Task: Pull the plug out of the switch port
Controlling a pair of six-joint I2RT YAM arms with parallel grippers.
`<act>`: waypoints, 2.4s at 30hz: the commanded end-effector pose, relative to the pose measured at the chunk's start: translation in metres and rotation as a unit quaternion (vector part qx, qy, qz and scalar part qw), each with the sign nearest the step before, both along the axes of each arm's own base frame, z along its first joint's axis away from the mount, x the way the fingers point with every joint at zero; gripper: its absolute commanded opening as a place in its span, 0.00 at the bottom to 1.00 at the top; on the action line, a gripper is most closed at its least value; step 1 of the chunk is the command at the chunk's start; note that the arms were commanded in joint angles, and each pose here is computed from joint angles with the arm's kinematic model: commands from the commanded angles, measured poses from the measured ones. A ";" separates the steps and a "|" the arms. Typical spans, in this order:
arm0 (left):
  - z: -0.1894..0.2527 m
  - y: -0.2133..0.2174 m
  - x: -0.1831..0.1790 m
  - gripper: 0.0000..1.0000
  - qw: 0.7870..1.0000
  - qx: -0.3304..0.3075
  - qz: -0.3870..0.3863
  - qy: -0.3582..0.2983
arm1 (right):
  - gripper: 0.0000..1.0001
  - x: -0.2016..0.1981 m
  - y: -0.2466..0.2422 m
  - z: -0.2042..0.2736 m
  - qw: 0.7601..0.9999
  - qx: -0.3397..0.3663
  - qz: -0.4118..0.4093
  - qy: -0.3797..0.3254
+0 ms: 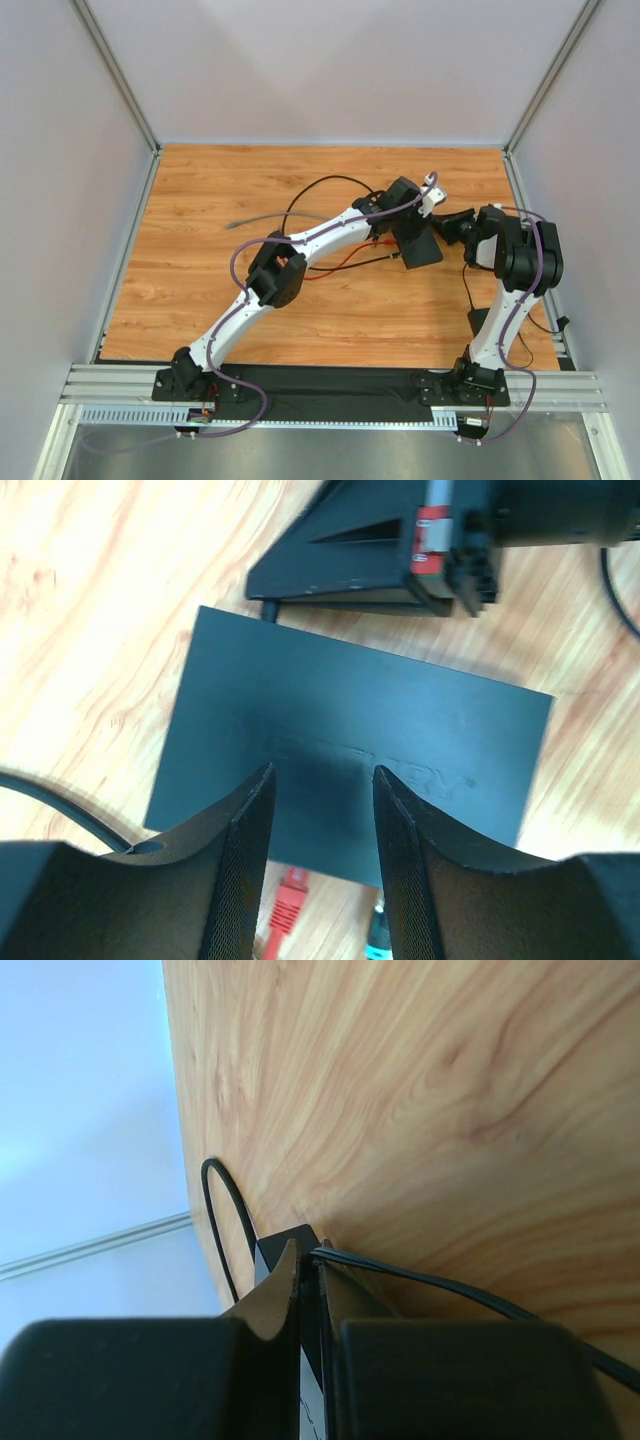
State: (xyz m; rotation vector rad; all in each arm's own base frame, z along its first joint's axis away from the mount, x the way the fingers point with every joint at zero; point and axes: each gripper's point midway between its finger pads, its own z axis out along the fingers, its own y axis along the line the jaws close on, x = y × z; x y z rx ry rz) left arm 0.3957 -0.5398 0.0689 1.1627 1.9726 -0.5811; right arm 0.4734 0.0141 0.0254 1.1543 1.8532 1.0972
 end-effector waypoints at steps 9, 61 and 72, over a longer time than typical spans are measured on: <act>-0.012 0.011 -0.008 0.51 0.999 0.038 0.002 0.027 | 0.00 -0.006 0.018 0.035 0.999 0.009 0.026 -0.044; -0.072 0.024 -0.023 0.28 0.985 0.066 0.060 0.147 | 0.00 0.019 -0.032 0.027 0.989 -0.097 -0.108 0.035; -0.072 0.025 -0.023 0.25 0.985 0.065 0.060 0.148 | 0.00 0.020 -0.028 0.015 0.993 -0.059 -0.095 0.043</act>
